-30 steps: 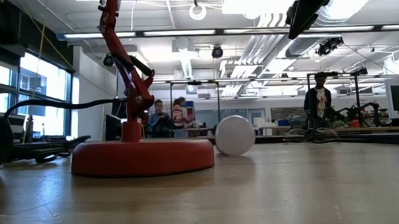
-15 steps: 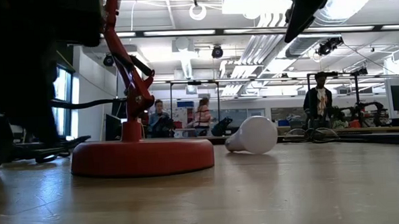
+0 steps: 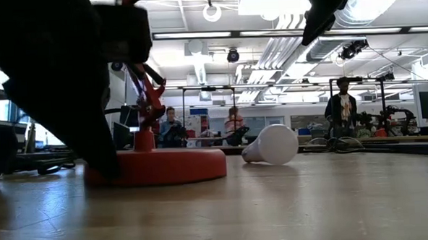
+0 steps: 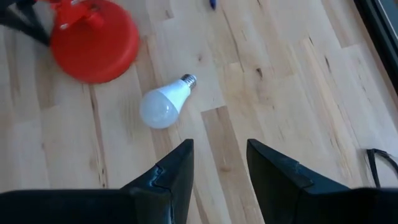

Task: Screw lightbulb
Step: Insert the lightbulb on the lamp

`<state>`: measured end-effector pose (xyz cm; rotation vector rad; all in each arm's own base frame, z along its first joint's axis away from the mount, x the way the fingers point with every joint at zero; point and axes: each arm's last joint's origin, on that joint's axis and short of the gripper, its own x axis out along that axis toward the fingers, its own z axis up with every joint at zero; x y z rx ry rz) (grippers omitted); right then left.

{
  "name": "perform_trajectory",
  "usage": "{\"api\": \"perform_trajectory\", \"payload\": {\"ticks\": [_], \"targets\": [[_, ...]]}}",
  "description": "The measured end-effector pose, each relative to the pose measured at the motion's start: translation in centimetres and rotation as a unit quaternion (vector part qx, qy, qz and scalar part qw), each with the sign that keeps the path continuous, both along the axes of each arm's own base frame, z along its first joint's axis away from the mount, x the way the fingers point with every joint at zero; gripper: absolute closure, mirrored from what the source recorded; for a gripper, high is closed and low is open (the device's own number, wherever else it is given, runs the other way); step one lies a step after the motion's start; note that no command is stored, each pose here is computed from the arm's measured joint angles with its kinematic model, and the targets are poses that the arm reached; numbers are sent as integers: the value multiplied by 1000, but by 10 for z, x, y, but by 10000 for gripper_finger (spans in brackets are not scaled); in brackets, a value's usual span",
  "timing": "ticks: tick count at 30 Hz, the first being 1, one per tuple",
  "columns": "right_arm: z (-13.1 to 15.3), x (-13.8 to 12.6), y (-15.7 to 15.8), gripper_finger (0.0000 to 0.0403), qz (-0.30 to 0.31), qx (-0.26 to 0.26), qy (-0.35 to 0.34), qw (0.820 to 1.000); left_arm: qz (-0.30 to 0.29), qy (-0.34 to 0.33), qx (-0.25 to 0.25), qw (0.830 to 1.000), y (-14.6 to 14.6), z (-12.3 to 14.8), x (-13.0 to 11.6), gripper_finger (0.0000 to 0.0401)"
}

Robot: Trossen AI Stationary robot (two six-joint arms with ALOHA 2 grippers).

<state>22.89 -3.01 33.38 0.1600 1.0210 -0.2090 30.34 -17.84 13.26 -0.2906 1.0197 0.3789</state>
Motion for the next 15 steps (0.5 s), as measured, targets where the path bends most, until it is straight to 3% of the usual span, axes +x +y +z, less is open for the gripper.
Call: {"api": "perform_trajectory", "payload": {"ticks": [3,8,15], "targets": [[0,0,0,261,-2,5,-1,1000,17,-2,28,999,13,-2,5,401],[0,0,0,261,-2,6,1,1000,21,-24,25,999,31,1,21,401],[0,-1,0,261,10,3,4,1000,5,-7,46,999,61,1,34,401]]}}
